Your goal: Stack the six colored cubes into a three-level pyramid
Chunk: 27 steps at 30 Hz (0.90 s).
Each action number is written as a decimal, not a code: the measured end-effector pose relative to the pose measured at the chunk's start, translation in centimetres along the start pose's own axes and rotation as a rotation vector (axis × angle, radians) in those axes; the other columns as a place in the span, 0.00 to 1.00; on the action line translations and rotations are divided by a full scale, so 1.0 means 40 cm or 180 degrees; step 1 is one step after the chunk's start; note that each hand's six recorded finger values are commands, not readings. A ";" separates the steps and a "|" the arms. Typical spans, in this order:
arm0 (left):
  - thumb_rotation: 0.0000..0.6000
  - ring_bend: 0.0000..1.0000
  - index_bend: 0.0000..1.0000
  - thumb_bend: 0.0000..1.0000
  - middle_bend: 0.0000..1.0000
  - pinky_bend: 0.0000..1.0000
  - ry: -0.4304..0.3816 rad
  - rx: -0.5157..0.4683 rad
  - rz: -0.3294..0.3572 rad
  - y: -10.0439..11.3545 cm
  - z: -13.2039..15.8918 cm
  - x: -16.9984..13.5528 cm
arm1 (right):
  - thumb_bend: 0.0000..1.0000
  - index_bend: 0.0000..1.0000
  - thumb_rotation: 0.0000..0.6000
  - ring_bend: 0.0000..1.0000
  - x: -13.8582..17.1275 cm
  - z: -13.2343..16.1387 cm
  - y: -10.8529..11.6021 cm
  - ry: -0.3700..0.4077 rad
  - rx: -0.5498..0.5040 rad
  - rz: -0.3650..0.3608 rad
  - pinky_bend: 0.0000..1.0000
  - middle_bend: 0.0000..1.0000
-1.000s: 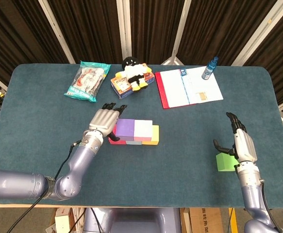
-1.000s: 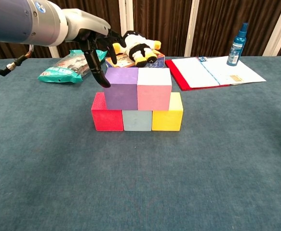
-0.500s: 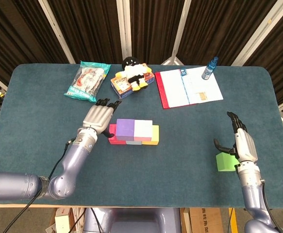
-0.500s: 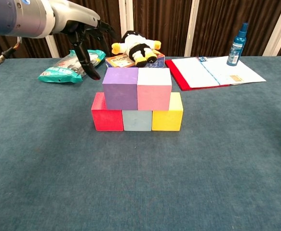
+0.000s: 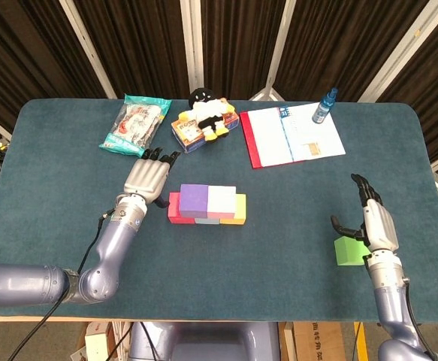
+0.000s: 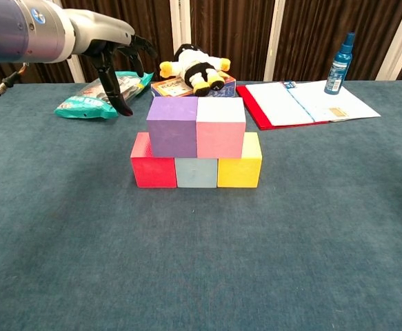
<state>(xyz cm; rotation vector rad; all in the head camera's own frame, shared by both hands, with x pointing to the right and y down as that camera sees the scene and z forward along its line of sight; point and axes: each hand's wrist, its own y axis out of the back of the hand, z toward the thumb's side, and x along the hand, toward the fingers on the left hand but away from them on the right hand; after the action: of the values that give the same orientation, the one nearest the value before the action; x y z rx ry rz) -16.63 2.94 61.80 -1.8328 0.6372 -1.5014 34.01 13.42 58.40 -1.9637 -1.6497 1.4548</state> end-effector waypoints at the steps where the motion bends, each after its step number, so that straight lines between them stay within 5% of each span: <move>1: 1.00 0.01 0.00 0.16 0.17 0.00 -0.0002 0.0004 0.0005 -0.002 0.001 0.002 | 0.36 0.00 1.00 0.00 0.000 0.000 0.000 -0.0001 0.0002 0.0001 0.00 0.00; 27: 1.00 0.01 0.00 0.21 0.17 0.00 -0.0110 0.0040 0.0086 -0.053 0.046 0.029 | 0.36 0.00 1.00 0.00 -0.002 -0.006 -0.005 -0.0027 0.0010 0.0015 0.00 0.00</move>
<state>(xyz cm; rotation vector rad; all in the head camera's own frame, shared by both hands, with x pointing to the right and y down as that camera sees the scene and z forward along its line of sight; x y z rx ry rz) -14.69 3.82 63.93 -1.8299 0.6321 -1.4499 34.10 13.53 58.70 -1.9638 -1.6463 1.4685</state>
